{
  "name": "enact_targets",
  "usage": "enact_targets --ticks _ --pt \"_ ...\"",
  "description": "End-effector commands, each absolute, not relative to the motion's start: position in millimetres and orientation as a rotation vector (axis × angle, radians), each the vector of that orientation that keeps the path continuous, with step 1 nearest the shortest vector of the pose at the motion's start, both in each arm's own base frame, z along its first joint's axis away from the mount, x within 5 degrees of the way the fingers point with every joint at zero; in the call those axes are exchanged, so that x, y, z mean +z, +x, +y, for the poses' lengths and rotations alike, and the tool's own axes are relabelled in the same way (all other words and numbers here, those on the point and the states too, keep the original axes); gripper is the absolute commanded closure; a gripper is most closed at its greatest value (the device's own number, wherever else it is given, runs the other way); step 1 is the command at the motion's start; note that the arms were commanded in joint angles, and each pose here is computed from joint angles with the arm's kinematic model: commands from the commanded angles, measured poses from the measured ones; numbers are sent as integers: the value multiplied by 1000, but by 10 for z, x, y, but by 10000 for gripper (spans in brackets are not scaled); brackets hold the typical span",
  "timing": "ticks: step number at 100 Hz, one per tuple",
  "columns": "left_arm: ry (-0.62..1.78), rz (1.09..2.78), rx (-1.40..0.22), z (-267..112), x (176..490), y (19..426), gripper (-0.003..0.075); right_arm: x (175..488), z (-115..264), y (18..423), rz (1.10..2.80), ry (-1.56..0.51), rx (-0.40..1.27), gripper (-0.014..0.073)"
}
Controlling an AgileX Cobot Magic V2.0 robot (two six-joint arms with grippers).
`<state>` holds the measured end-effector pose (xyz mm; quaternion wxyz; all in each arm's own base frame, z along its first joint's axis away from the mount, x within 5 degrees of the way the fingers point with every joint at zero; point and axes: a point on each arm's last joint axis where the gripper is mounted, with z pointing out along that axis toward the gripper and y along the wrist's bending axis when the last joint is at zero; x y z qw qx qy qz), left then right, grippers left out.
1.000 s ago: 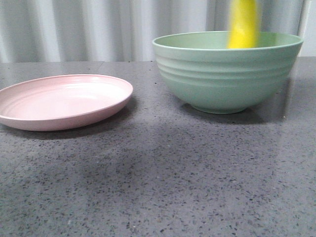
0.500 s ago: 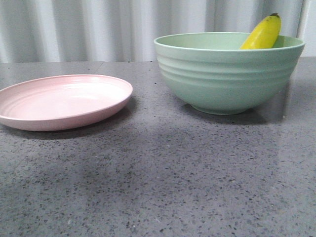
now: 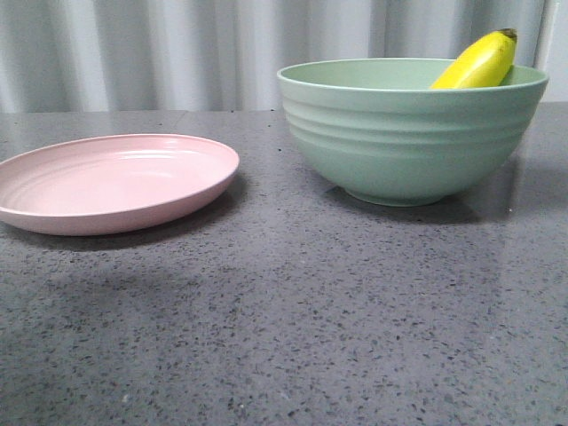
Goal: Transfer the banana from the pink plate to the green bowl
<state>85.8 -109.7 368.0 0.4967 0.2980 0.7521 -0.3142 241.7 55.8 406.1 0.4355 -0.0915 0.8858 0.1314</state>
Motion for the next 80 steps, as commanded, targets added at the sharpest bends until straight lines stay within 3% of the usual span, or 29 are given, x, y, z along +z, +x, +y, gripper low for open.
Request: enact_targets --ticks 1,21,53,80 --pt "615 1661 -817 -964 3747 778 739 4288 488 2145 2058 -218 309 671" --pt "565 1608 -822 -717 3384 594 739 4141 393 1639 1945 -189 298 671" --pt "508 1488 -847 -477 2958 399 739 3563 222 800 1711 -140 266 671" --pt "503 1477 -852 -424 2794 350 739 3185 127 347 1490 -112 250 671"
